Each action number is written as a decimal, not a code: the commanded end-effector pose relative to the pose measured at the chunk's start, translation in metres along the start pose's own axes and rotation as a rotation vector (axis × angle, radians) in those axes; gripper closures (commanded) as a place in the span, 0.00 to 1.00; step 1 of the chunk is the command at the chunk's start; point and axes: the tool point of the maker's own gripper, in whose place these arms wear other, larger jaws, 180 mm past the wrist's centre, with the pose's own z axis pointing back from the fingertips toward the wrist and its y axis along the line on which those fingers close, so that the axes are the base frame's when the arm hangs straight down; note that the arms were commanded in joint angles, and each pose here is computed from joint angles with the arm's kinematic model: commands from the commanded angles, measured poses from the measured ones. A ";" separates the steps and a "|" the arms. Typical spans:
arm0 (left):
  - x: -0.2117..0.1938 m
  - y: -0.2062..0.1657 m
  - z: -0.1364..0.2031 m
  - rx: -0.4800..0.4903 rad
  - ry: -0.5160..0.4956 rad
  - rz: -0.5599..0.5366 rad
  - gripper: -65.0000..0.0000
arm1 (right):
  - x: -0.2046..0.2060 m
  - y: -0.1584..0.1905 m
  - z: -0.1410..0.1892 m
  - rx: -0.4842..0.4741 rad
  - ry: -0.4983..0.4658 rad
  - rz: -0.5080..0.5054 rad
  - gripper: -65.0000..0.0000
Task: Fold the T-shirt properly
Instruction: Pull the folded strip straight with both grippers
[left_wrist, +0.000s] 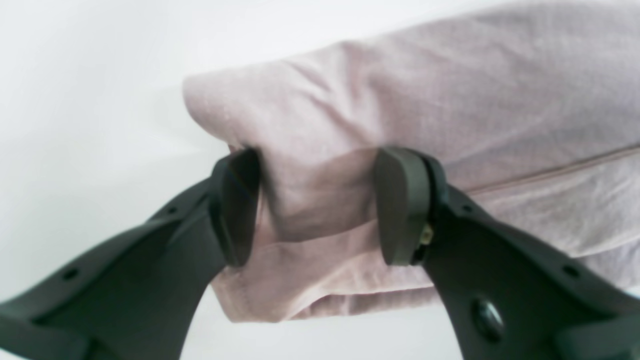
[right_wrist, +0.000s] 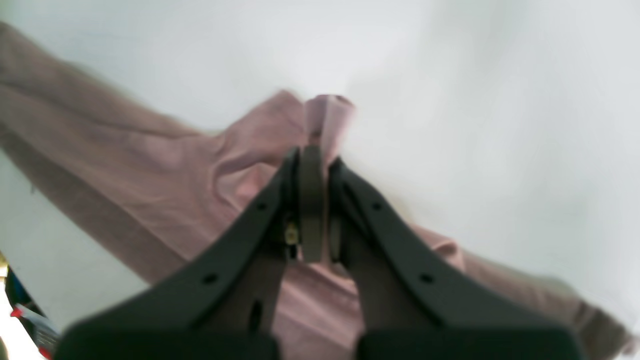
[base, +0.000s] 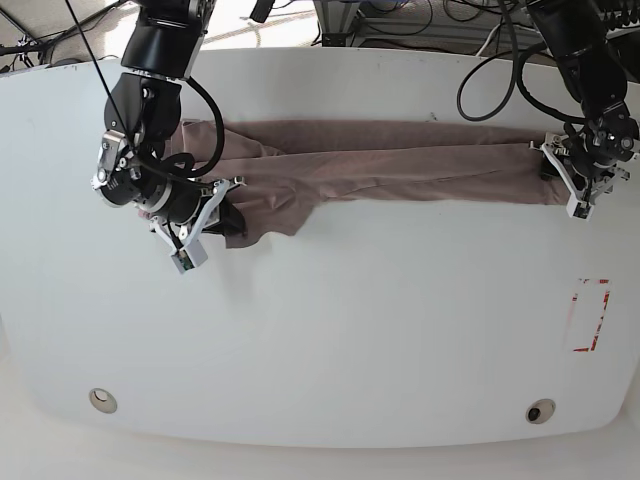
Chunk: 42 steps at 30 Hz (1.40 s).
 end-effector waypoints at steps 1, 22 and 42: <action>-0.008 0.007 0.002 0.023 0.048 -0.018 0.47 | 0.003 -0.001 0.031 -0.017 -0.058 -0.013 1.00; -0.047 0.000 -0.011 -0.026 0.142 0.023 0.47 | -0.067 0.009 0.082 -0.031 -0.014 -0.093 0.93; -0.003 0.008 0.011 0.041 0.014 -0.016 0.47 | -0.055 0.015 0.093 -0.023 -0.096 -0.134 0.49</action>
